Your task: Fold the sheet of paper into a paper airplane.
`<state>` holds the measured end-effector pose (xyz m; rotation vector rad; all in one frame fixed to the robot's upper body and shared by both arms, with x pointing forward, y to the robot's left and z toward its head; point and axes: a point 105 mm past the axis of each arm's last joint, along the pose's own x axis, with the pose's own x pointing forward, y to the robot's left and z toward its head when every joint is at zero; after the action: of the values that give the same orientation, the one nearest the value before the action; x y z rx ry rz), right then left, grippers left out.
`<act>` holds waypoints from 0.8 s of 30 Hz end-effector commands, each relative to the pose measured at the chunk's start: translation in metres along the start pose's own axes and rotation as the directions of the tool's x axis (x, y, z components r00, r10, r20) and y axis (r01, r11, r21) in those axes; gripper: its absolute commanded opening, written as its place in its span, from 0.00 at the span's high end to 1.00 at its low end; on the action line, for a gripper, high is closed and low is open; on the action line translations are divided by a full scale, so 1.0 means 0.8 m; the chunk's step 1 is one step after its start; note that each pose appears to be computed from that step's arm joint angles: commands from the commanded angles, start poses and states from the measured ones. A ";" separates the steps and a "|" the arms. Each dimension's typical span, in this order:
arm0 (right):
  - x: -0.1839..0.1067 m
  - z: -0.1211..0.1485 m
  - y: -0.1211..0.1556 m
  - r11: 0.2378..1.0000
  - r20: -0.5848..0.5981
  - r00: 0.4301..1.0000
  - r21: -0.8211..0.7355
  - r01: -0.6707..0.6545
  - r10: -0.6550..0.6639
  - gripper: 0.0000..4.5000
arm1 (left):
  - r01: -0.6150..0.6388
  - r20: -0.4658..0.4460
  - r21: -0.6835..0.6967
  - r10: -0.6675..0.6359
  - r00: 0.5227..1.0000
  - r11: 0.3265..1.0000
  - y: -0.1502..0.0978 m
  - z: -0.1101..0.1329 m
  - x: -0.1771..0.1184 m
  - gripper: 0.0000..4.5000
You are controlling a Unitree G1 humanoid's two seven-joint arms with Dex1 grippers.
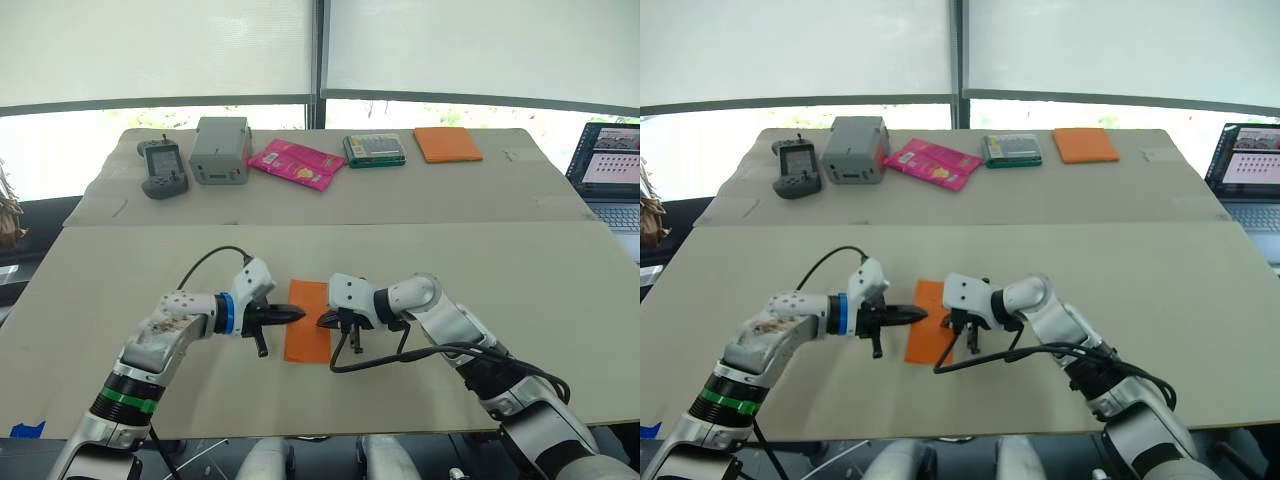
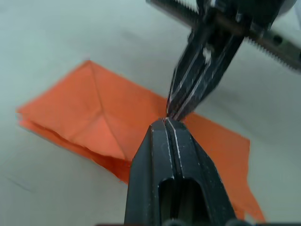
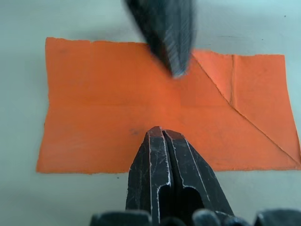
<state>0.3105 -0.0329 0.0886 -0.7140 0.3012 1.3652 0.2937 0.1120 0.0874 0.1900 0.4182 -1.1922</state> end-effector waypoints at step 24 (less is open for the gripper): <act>-0.006 -0.039 -0.061 0.957 0.155 0.947 0.122 0.263 -0.280 0.99 | 0.059 -0.170 0.052 -0.050 0.984 0.997 -0.008 -0.051 0.001 1.00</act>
<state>0.3674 -0.0609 0.0878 -0.5443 0.1321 1.1009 0.2824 0.1121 0.0713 0.3102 0.4369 -1.2862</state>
